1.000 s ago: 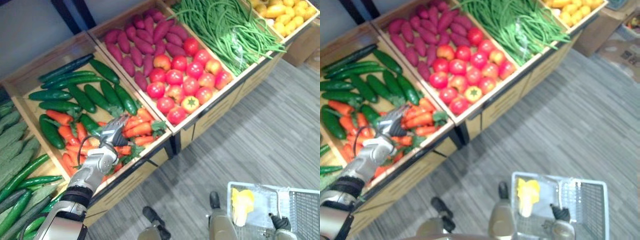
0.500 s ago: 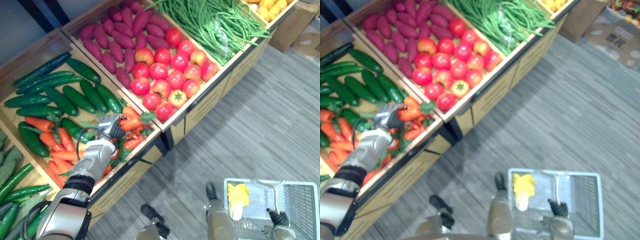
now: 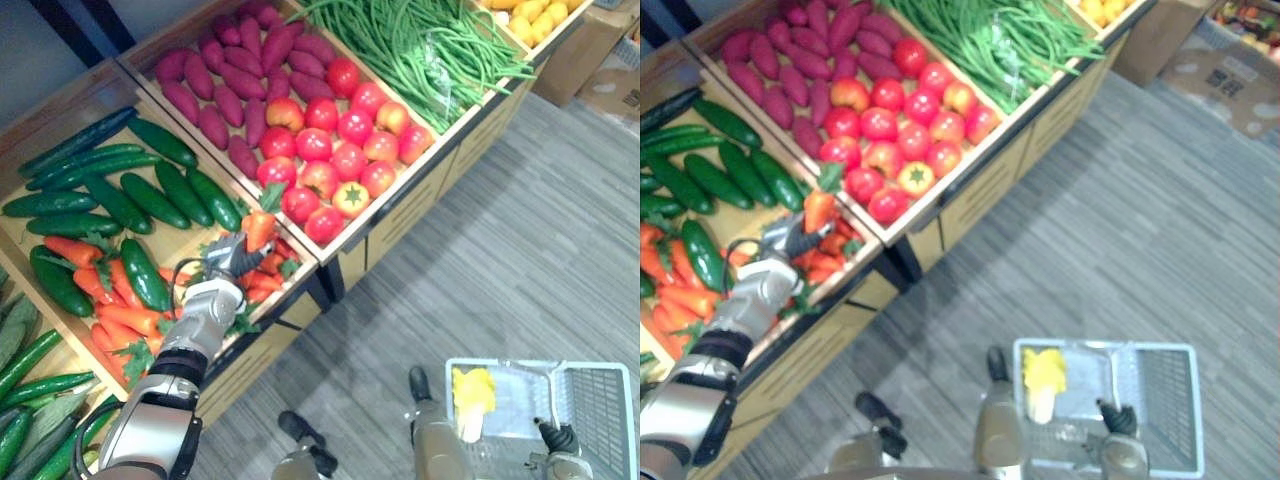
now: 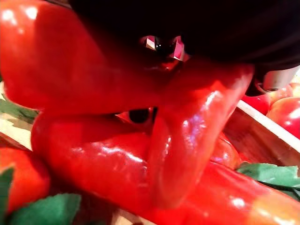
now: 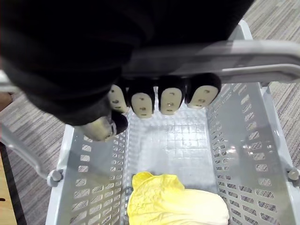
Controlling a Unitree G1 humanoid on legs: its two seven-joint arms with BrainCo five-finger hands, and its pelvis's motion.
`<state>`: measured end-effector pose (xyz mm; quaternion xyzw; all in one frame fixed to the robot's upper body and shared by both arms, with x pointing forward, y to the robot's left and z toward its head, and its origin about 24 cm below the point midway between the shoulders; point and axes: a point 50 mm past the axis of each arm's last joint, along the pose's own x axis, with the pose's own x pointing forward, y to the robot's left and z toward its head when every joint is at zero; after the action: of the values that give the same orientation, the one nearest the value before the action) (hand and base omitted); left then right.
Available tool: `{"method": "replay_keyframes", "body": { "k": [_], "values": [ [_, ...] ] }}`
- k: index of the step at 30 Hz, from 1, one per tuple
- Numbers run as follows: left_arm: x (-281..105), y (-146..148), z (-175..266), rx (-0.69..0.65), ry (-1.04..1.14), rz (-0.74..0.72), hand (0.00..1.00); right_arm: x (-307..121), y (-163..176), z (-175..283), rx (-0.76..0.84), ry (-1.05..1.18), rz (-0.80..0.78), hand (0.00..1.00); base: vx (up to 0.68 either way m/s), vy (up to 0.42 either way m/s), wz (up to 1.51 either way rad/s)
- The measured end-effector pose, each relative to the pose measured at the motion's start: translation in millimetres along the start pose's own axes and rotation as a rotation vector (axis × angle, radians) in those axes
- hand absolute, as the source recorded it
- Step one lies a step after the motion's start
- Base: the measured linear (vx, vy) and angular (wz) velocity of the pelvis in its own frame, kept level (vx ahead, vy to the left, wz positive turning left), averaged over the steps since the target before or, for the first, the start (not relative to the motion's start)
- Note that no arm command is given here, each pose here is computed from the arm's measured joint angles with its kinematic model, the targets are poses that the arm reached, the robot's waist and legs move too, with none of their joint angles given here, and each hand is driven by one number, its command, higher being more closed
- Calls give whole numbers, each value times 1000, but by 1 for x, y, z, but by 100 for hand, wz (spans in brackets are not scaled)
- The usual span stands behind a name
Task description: Pick vegetable in the basket
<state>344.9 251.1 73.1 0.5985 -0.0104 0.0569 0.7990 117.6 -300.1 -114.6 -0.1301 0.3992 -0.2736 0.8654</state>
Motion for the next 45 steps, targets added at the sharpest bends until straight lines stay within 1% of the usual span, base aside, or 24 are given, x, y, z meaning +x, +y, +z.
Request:
{"method": "replay_keyframes", "body": {
  "k": [3,7,11,15,19,24,26,29,31,34,36,37,39,40,41,43,45],
  "values": [
    [3,8,9,15,-39,30,100,-3,-2,-8,5,23,-7,100,8,5,38],
    [6,26,21,33,-105,101,100,-7,-4,-18,9,52,-19,100,-10,9,36],
    [7,52,26,82,-154,179,100,-7,-7,-22,24,70,-32,100,-30,27,37],
    [1,64,24,142,-188,211,100,-11,-8,-31,34,103,-40,100,-4,15,26],
    [-10,63,20,189,-220,194,100,-13,-8,-40,33,142,-40,100,21,6,13],
    [-27,63,25,183,-275,213,100,-14,-11,-44,16,160,-50,100,12,1,7],
    [-42,60,32,175,-337,216,100,-13,-14,-43,17,159,-59,100,15,0,2],
    [-66,55,51,150,-469,208,100,-7,-27,-36,18,141,-95,100,17,2,0],
    [-87,47,68,111,-600,166,100,3,-47,-15,-65,76,-130,100,12,12,-21],
    [-102,34,80,90,-699,90,100,13,-65,15,-176,-27,-148,100,6,11,-38],
    [-112,25,90,34,-762,26,100,19,-79,44,-256,-131,-158,100,9,-2,-44],
    [-114,23,92,17,-775,7,100,20,-80,52,-283,-159,-149,100,18,-6,-44],
    [-122,11,99,-36,-827,-80,100,20,-82,82,-405,-281,-97,100,36,-7,-58],
    [-125,8,102,-46,-844,-105,100,20,-81,87,-436,-309,-84,100,53,-12,-68],
    [-131,-1,106,-49,-876,-161,100,19,-79,96,-487,-348,-53,100,60,-21,-61],
    [-140,-12,114,-59,-923,-227,100,17,-71,107,-541,-398,-15,100,55,-30,-52],
    [-148,-23,126,-58,-990,-310,100,14,-58,115,-598,-435,83,100,42,-43,-56]
  ]
}}
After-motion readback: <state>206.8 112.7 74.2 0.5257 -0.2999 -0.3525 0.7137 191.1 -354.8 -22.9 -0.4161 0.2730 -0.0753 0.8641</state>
